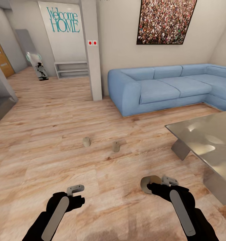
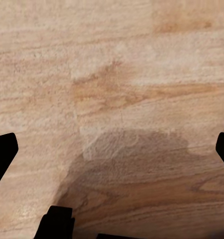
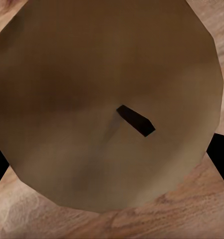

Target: Place each of the two pumpkins and all three candles from the living room inside a cabinet in the living room (use any cabinet), then make sure every cabinet is closed, and position the cauldron so it is next to a table in the living room.

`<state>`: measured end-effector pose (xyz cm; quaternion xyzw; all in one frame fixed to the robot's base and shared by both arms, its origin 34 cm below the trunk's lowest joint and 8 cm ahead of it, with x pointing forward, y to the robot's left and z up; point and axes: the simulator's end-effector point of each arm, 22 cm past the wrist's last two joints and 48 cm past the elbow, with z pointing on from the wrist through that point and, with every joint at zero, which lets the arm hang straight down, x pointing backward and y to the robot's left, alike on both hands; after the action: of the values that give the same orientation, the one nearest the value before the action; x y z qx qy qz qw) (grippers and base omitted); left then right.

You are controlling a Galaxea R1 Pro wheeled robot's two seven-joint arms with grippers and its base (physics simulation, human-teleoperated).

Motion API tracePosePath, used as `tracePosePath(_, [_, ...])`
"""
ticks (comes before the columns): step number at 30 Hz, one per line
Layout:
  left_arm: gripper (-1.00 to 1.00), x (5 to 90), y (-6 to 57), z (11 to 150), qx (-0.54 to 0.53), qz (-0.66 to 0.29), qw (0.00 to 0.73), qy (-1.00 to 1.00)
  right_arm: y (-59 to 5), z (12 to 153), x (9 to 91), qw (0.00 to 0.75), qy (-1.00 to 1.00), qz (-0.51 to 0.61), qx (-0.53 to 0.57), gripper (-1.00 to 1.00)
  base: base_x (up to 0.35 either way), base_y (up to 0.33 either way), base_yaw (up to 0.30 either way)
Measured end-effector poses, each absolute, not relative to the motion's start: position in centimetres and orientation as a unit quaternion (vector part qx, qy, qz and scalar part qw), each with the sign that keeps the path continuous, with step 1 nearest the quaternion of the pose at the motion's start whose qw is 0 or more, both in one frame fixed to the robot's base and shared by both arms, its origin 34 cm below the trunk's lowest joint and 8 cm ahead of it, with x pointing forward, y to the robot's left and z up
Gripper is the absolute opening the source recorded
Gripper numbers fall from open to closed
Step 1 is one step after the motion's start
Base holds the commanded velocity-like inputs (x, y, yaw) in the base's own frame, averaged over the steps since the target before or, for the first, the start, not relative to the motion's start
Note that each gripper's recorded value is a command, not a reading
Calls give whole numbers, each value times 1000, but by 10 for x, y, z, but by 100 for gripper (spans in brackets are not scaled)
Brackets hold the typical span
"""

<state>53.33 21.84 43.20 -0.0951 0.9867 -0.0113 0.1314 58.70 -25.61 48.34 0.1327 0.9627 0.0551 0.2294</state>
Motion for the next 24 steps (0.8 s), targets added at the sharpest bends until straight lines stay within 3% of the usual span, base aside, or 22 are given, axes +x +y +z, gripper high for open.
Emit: tracePosePath(24, [100,542,219,481,-95,-11,130,987,-255,534,597,229,963,57,133,-100,0,0,0])
